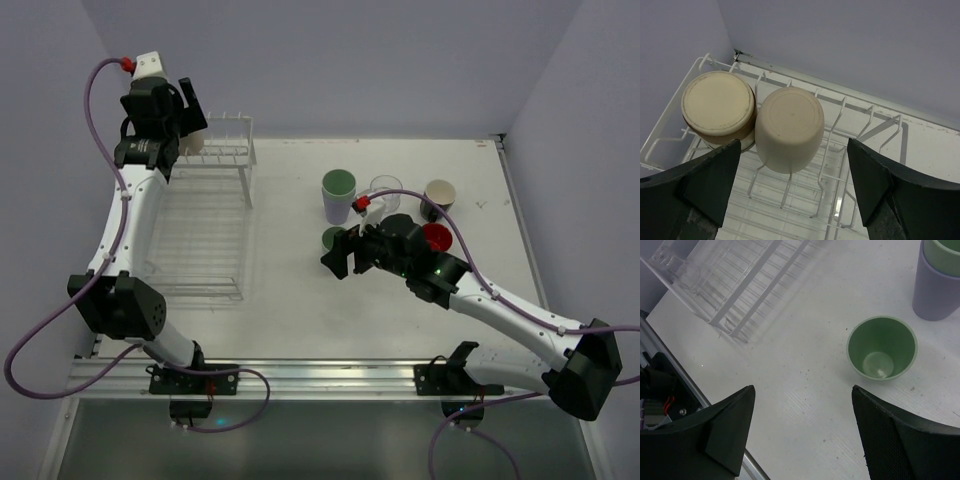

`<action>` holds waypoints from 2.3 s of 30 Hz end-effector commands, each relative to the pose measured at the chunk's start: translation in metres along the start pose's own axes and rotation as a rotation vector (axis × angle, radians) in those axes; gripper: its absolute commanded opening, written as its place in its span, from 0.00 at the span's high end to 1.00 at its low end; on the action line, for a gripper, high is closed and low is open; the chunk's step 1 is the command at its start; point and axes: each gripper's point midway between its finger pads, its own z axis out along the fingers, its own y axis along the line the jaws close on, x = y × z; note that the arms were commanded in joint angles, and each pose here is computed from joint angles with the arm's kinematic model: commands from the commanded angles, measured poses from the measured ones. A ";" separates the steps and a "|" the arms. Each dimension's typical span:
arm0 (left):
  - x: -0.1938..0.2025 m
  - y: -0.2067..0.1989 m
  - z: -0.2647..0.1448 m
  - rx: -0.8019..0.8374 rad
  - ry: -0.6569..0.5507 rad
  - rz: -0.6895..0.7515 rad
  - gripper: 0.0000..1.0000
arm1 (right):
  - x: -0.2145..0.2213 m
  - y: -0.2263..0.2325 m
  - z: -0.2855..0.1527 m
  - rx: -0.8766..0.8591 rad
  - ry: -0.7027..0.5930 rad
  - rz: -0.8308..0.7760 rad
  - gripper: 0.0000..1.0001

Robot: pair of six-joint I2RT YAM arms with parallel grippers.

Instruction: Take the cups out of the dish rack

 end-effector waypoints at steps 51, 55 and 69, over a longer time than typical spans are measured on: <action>0.088 -0.117 -0.296 1.325 -0.087 -0.631 0.94 | -0.145 0.120 -0.021 -0.601 -0.435 0.308 0.15; 0.102 -0.116 -0.292 1.339 -0.078 -0.659 0.94 | -0.138 0.121 -0.014 -0.616 -0.402 0.342 0.16; 0.091 -0.103 -0.278 1.201 -0.199 -0.635 1.00 | -0.116 0.076 -0.040 -0.441 -0.543 0.405 0.07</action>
